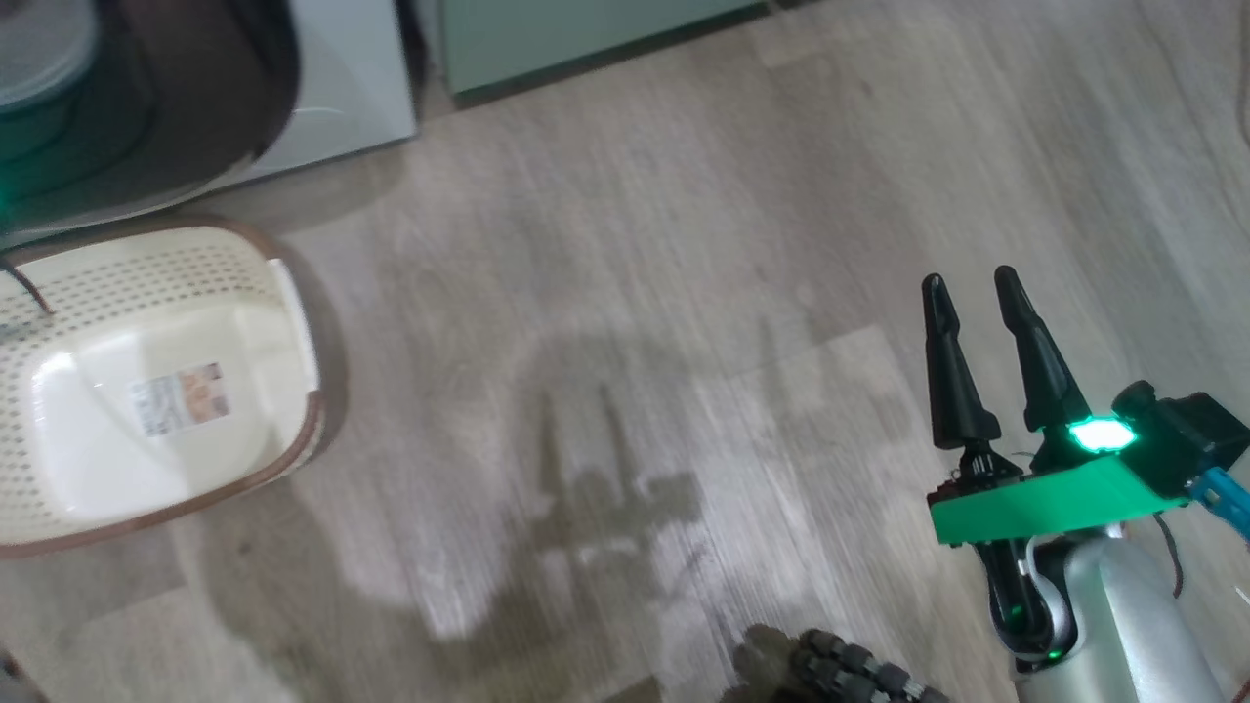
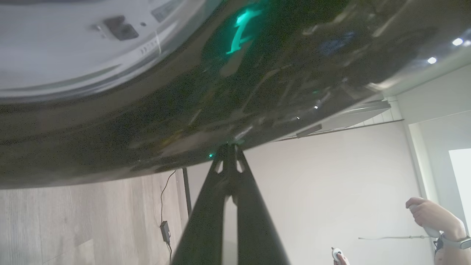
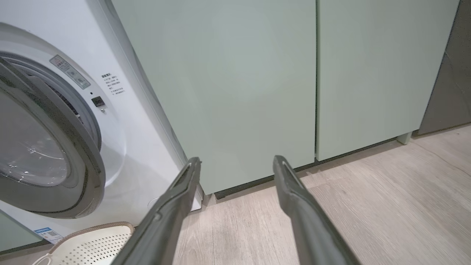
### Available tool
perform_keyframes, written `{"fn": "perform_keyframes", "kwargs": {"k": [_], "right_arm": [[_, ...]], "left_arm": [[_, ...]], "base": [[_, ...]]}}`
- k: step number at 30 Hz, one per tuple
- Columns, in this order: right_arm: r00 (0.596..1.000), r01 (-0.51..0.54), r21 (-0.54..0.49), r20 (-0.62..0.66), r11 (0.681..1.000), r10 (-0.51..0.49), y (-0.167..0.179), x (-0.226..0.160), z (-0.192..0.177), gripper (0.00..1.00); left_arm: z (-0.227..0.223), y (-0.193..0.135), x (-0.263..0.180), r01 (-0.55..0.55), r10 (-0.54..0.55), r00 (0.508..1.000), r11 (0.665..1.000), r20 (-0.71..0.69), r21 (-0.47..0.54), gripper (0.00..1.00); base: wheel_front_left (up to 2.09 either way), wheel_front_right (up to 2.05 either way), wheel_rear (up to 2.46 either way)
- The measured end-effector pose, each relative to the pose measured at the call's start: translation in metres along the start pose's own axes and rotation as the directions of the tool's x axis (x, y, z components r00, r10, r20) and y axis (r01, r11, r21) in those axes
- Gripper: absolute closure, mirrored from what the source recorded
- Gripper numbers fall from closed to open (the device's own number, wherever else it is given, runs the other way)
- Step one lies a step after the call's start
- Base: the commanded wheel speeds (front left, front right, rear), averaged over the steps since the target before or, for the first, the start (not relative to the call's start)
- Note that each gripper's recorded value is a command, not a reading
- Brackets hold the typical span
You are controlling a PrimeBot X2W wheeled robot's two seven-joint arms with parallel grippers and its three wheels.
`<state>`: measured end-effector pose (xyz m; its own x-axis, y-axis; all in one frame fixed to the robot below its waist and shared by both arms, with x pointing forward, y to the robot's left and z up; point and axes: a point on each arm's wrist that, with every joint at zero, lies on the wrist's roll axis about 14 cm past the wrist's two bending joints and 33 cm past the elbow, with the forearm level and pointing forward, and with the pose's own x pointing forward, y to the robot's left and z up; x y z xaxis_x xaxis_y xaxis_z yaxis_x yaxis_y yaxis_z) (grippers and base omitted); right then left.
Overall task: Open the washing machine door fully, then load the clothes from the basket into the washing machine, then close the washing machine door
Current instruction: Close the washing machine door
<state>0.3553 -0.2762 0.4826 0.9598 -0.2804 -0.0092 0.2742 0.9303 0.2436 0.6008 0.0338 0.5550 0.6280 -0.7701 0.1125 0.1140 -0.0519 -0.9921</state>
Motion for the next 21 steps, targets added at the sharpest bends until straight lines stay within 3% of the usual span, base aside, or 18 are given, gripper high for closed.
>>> {"fn": "perform_keyframes", "kwargs": {"k": [8, 9, 11, 12, 17, 21], "right_arm": [[0.994, -0.108, 0.006, -0.011, 0.994, 0.108, 0.034, 0.013, -0.009, 0.00], [0.992, -0.126, 0.005, -0.013, 0.992, 0.126, 0.040, 0.014, -0.011, 0.00], [0.987, -0.159, 0.002, -0.019, 0.987, 0.159, 0.051, 0.017, -0.014, 0.00], [0.984, -0.175, 0.002, -0.021, 0.985, 0.175, 0.056, 0.019, -0.016, 0.00], [0.968, -0.248, 0.010, -0.024, 0.969, 0.248, 0.082, 0.024, -0.020, 0.00], [0.956, -0.293, 0.012, -0.025, 0.956, 0.293, 0.098, 0.026, -0.020, 0.00]], "left_arm": [[-0.036, 0.032, -0.075, 0.023, -0.014, 0.996, 0.995, 0.087, -0.095, 1.00], [-0.039, 0.034, -0.085, 0.026, -0.015, 0.994, 0.994, 0.107, -0.104, 0.77], [-0.044, 0.036, -0.103, 0.037, -0.017, 0.987, 0.991, 0.159, -0.126, 0.18], [-0.047, 0.038, -0.112, 0.038, -0.011, 0.983, 0.989, 0.185, -0.140, 0.00], [-0.057, 0.045, -0.153, 0.030, 0.027, 0.953, 0.983, 0.303, -0.180, 0.00], [-0.056, 0.039, -0.186, 0.004, 0.058, 0.911, 0.989, 0.409, -0.150, 0.00]], "base": [[0.00, 0.00, 0.00], [0.00, 0.00, 0.00], [0.00, 0.00, 0.00], [0.00, 0.00, 0.00], [0.00, 0.00, 0.00], [0.00, 0.00, 0.00]]}}
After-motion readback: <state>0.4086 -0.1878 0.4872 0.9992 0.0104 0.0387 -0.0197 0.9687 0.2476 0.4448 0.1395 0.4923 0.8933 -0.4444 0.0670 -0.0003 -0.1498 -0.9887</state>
